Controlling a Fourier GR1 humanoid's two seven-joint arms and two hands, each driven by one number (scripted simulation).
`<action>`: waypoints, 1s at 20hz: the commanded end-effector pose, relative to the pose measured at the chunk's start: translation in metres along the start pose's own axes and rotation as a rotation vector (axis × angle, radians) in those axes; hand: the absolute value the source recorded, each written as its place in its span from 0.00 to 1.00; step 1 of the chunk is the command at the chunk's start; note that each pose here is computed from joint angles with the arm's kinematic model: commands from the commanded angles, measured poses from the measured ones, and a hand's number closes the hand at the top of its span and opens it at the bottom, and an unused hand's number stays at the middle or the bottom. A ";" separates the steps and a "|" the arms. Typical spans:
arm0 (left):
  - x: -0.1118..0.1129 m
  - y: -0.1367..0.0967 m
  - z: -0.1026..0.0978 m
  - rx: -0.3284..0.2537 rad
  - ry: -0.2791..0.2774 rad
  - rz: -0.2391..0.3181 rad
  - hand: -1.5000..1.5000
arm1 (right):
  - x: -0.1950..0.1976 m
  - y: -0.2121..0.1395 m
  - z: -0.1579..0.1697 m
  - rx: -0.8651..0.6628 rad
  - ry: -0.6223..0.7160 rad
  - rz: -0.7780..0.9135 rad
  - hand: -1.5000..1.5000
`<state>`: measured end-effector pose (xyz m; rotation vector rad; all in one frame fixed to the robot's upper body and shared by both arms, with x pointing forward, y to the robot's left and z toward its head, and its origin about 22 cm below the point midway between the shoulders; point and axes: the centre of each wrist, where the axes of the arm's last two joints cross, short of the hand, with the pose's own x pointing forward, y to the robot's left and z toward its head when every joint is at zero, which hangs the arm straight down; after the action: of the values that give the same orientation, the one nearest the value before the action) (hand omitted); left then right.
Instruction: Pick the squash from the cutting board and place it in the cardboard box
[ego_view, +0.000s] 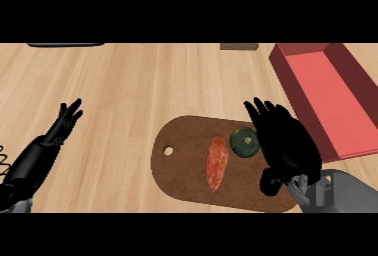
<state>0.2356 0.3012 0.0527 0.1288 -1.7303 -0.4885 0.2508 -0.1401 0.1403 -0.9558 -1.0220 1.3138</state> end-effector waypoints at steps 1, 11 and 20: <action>0.009 -0.010 -0.034 -0.039 -0.018 -0.010 0.50 | 0.038 0.021 -0.009 0.021 0.158 0.069 0.00; -0.006 -0.022 -0.062 -0.035 -0.022 0.003 0.50 | 0.029 0.021 -0.019 0.059 0.154 0.045 0.00; 0.021 -0.026 -0.057 -0.048 -0.027 0.002 0.50 | 0.021 0.047 -0.050 0.084 0.239 0.065 0.00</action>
<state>0.2854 0.2666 0.0624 0.0958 -1.7428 -0.5272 0.2743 -0.1164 0.0869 -0.9883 -0.8755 1.2874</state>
